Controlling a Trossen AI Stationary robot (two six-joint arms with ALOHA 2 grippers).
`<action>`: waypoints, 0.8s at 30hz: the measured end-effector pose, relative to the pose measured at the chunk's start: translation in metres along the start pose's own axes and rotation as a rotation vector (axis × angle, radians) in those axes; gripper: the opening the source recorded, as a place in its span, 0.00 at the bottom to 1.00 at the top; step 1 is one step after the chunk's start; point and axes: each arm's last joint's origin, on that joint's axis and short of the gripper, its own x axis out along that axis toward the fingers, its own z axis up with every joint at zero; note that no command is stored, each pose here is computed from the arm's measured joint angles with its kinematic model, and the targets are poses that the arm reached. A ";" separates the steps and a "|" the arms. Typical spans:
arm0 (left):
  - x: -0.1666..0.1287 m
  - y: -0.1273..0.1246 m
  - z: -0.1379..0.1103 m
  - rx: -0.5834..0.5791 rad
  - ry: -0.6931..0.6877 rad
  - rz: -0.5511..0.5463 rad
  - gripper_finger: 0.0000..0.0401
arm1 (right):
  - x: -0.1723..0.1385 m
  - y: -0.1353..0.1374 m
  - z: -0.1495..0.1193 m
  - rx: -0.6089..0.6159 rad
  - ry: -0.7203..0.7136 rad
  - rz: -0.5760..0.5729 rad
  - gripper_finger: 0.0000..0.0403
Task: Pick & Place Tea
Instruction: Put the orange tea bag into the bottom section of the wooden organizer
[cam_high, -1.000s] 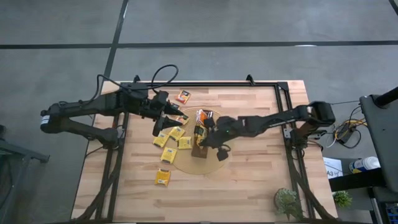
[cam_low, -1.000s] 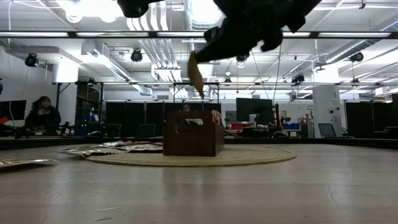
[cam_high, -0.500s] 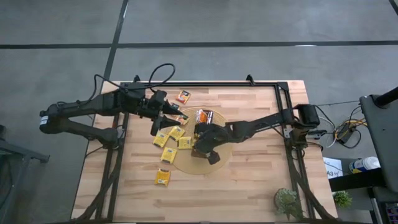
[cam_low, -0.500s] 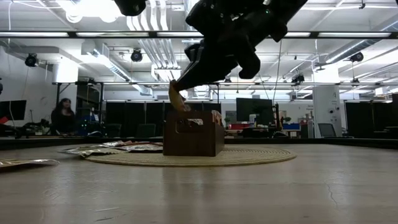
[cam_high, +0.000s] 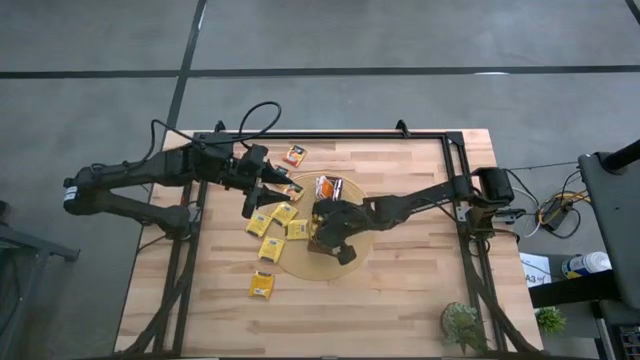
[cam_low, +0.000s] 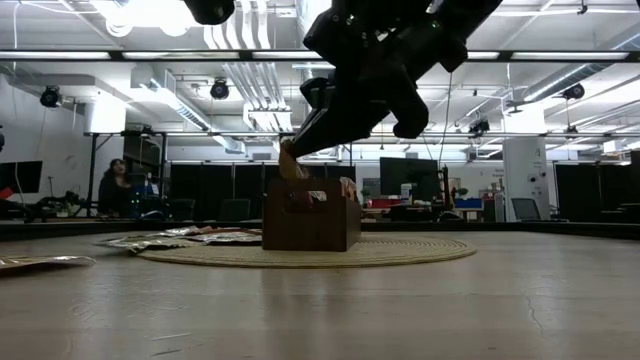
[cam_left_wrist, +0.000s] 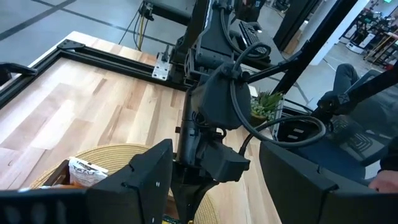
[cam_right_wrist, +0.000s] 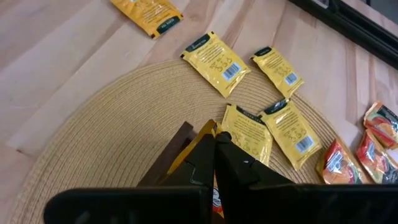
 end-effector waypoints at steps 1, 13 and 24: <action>0.000 0.000 0.000 0.000 0.000 0.000 0.58 | 0.000 0.000 0.000 0.002 0.001 0.000 0.02; 0.000 0.000 0.000 0.000 -0.001 0.001 0.58 | 0.001 0.001 -0.002 -0.017 -0.002 0.002 0.02; 0.000 0.000 0.000 0.000 -0.002 0.001 0.58 | 0.001 0.003 -0.004 -0.022 -0.026 0.031 0.14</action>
